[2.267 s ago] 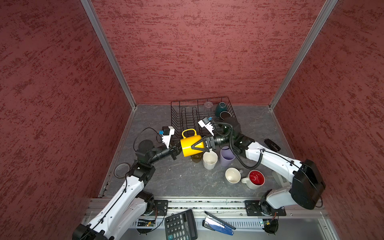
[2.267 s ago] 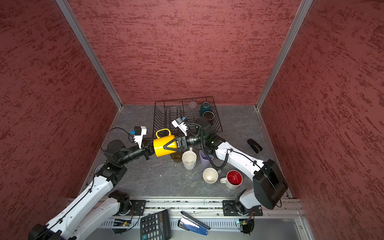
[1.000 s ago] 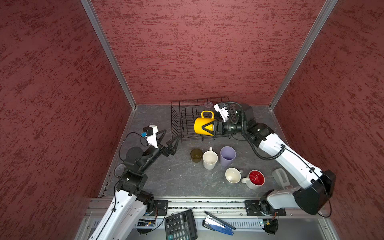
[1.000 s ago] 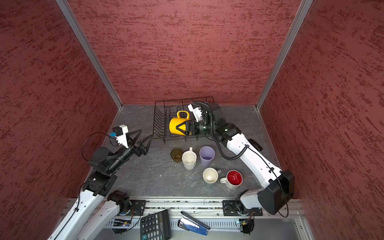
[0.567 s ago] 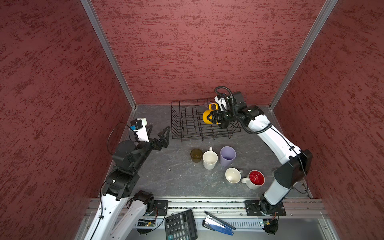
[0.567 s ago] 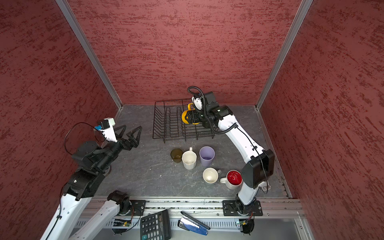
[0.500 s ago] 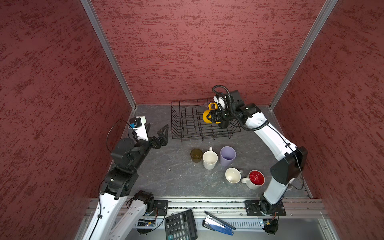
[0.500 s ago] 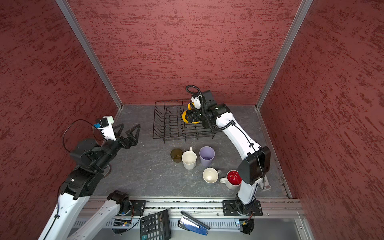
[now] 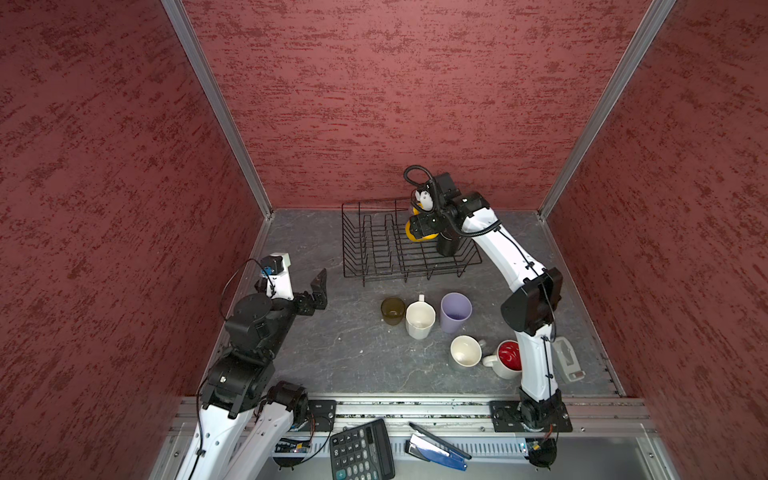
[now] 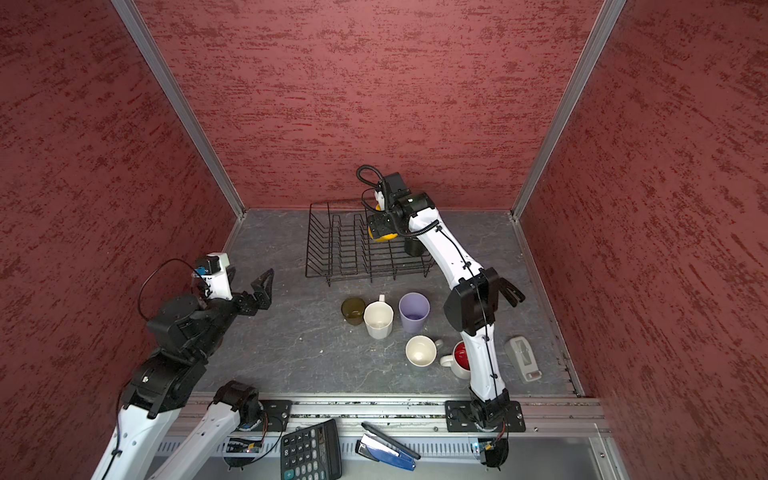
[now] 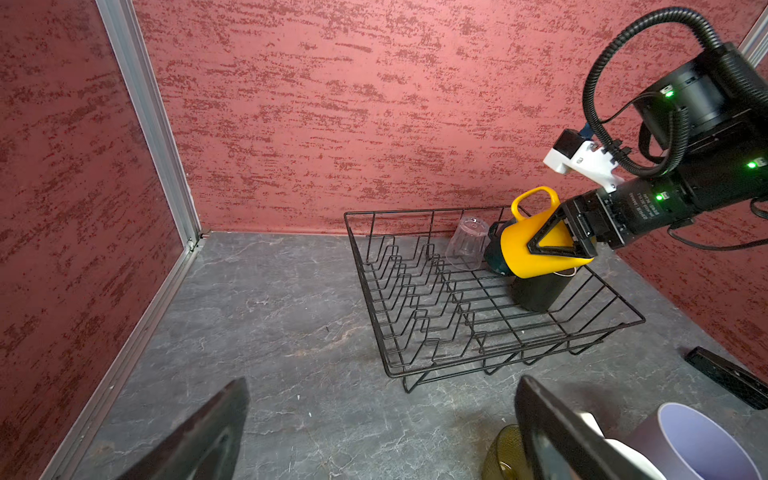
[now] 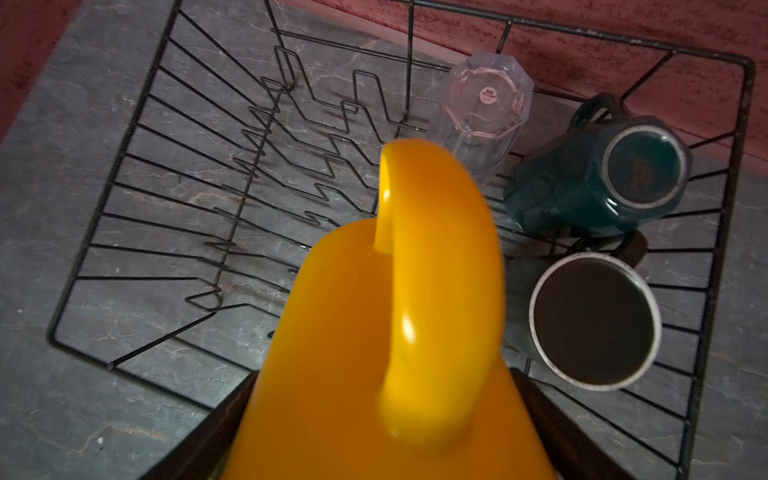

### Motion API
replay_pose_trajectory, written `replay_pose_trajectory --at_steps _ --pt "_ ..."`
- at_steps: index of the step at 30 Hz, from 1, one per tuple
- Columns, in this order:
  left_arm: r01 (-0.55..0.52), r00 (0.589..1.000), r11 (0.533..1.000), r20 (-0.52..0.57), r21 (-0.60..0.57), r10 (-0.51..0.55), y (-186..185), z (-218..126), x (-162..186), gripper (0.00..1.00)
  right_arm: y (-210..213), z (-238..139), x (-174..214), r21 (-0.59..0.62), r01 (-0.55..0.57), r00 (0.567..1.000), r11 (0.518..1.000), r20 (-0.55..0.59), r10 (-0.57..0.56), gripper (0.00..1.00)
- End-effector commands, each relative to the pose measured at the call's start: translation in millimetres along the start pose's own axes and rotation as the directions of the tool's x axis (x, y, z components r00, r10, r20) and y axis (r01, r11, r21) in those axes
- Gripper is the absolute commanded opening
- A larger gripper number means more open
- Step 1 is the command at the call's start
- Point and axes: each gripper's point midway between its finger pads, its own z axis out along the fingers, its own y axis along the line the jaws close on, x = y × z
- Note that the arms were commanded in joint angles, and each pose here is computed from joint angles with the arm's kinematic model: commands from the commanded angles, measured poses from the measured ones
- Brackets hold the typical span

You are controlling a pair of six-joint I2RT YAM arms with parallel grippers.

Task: Load the cups into the dish rack
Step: 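Lower the yellow mug upside down into the rack with the right gripper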

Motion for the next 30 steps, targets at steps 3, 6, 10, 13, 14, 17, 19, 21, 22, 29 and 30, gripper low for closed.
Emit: replay_pose_trajectory --at_steps 3,6,10,13,14,17,19,21,22,29,30 --pt "0.039 0.999 0.999 -0.008 -0.031 -0.039 8 -7 5 1.0 -16 0 -12 0.088 0.031 0.999 0.996 0.008 -0.032 0.03" --pt "0.044 0.999 0.999 -0.007 -0.027 -0.044 8 -7 11 1.0 -24 15 -7 0.127 0.05 0.999 0.991 -0.024 -0.048 0.03" --pt "0.072 0.997 0.996 -0.017 -0.05 -0.073 13 -7 15 1.0 -29 34 -3 0.149 0.06 0.998 0.987 -0.042 -0.054 0.02" --pt "0.088 0.996 0.996 -0.033 -0.027 -0.088 9 -4 17 1.0 -33 47 -2 0.17 0.071 0.997 0.983 -0.05 -0.063 0.02" --pt "0.092 0.995 0.995 -0.036 -0.025 -0.093 8 -4 17 1.0 -34 53 0 0.174 0.076 0.996 0.982 -0.057 -0.067 0.02" --pt "0.092 0.995 0.995 -0.033 -0.026 -0.093 8 -4 16 1.0 -37 67 4 0.186 0.088 0.994 0.979 -0.073 -0.076 0.02" --pt "0.091 0.995 0.995 -0.031 -0.031 -0.092 9 -4 17 1.0 -42 74 5 0.204 0.095 0.994 0.974 -0.076 -0.081 0.02" --pt "0.09 0.995 0.995 -0.036 -0.031 -0.091 9 -4 18 1.0 -44 77 2 0.221 0.097 0.994 0.97 -0.065 -0.085 0.02" --pt "0.089 0.995 0.996 -0.038 -0.031 -0.091 9 -3 18 1.0 -45 80 1 0.224 0.1 0.994 0.97 -0.06 -0.089 0.02" --pt "0.092 0.995 0.995 -0.04 -0.031 -0.093 9 -3 19 1.0 -47 98 5 0.223 0.111 0.993 0.968 -0.07 -0.098 0.07" --pt "0.093 0.995 0.995 -0.043 -0.033 -0.095 10 -3 20 1.0 -48 101 6 0.223 0.109 0.993 0.969 -0.072 -0.095 0.08"
